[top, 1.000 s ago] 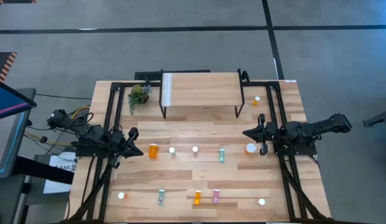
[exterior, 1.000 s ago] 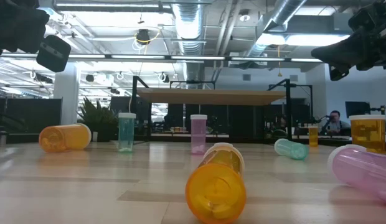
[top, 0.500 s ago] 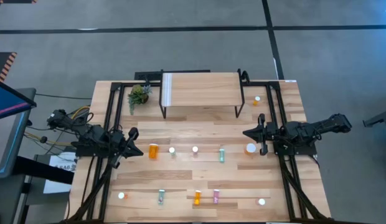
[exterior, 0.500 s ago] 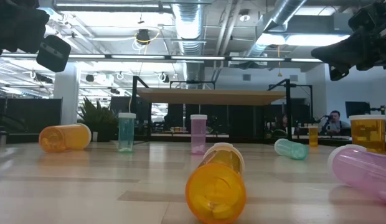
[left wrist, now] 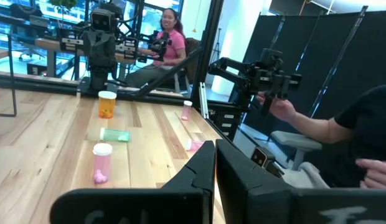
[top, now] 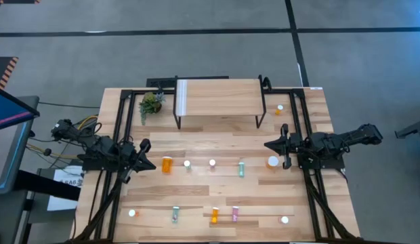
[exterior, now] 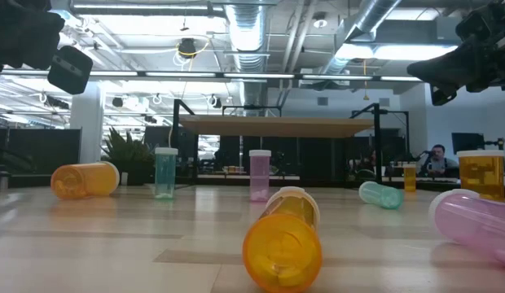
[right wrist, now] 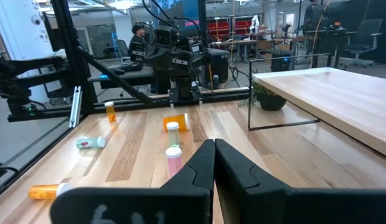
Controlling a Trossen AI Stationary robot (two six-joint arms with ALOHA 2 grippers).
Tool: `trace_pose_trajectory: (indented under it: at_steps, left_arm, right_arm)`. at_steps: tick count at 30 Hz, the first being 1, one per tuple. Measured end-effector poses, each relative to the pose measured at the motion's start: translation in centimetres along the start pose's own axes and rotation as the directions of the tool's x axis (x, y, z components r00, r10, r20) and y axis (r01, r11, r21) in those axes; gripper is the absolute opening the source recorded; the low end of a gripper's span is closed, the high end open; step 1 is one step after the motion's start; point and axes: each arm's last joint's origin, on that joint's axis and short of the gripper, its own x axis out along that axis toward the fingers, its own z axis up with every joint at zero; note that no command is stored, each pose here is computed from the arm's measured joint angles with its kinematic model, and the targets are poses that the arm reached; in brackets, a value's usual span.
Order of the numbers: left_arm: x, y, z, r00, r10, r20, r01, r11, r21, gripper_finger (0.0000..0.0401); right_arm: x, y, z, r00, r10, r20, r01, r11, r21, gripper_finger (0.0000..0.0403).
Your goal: Pick and place medicine bottles onto shelf by color
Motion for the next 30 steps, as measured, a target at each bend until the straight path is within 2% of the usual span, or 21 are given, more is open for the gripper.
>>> trace_pose_trajectory:
  at_steps: [9, 13, 19, 24, 30]
  left_arm:
    - [0.00, 0.00, 0.00, 1.000, 0.000, 0.000, 0.000, 1.000, 0.000, 0.0000]
    - [0.00, 0.00, 0.00, 1.000, 0.000, 0.000, 0.000, 1.000, 0.000, 0.0000]
    - [0.00, 0.00, -0.01, 1.000, 0.000, -0.001, 0.000, 1.000, 0.000, 0.0000]
    - [0.00, 0.00, 0.00, 1.000, 0.000, 0.000, 0.000, 1.000, 0.000, 0.0000]
    - [0.00, 0.00, 0.00, 1.000, 0.000, 0.000, 0.000, 1.000, 0.000, 0.0000]
  right_arm:
    - [0.00, -0.01, 0.00, 1.000, -0.003, 0.000, 0.003, 1.000, -0.002, 0.0033]
    - [0.00, -0.03, 0.00, 1.000, -0.007, 0.001, 0.007, 0.998, -0.057, 0.0033]
    - [0.00, -0.03, 0.02, 1.000, -0.007, 0.002, 0.007, 1.000, 0.005, 0.0033]
    - [0.01, -0.02, 0.14, 1.000, -0.006, 0.017, 0.007, 0.999, -0.050, 0.0033]
    - [0.01, -0.01, 0.21, 1.000, -0.006, 0.024, 0.007, 0.999, -0.037, 0.0033]
